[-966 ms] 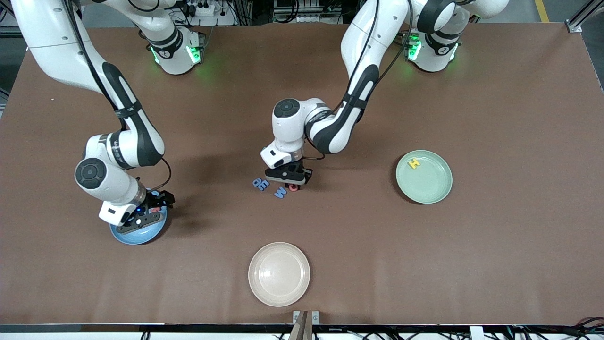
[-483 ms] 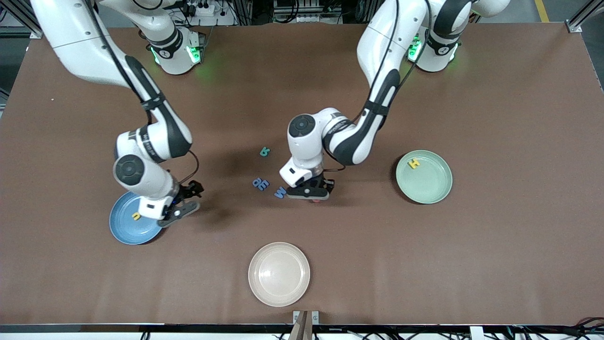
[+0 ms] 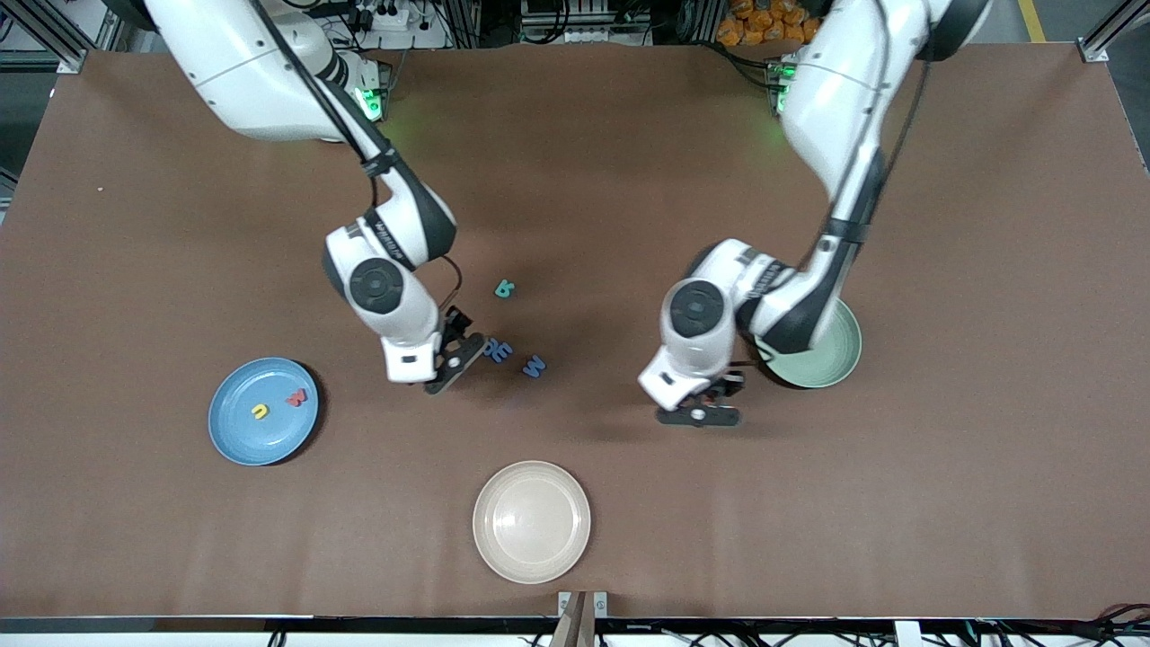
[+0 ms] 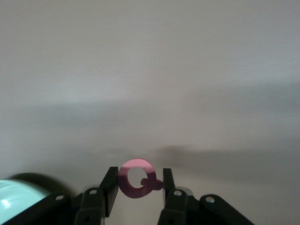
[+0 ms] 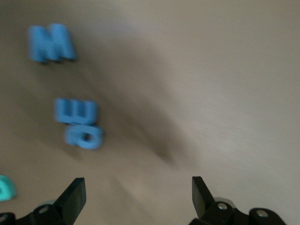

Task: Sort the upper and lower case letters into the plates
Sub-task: 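Place the pink Q on the green plate while the right gripper reaches letters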

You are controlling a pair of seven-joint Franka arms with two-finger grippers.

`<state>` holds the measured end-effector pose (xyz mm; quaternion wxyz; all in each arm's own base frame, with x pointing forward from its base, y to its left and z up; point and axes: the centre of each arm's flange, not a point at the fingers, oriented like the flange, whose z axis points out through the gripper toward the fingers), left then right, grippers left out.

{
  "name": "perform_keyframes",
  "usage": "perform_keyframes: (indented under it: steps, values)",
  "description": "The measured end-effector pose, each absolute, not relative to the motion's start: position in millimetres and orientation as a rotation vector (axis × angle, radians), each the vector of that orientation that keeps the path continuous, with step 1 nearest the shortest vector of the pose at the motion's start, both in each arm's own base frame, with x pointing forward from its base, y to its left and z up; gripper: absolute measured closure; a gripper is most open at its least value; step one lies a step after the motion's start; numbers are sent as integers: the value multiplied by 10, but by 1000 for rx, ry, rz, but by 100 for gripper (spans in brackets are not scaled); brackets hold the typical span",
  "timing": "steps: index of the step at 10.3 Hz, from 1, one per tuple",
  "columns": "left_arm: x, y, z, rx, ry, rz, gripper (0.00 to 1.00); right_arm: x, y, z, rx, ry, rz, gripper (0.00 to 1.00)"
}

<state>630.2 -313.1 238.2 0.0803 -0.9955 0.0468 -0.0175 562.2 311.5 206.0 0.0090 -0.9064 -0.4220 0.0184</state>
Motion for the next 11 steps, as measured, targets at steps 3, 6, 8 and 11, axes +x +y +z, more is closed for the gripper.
perform_keyframes:
  steps: [3,6,8,11]
  values:
    - [6042,-2213,2530,-2979,195,102,57,5496,3526,1945,-2816,-1309,63,0]
    - [5610,-1785,2463,-2942,224,220,57,5507,3569,1883,-2820,-1294,55,0]
    - [5531,-1671,2355,-2943,221,242,57,5538,3516,1840,-2830,-1283,53,0]
    - [5511,-1496,2150,-2983,227,191,56,5560,3470,1817,-2838,-1275,57,0]
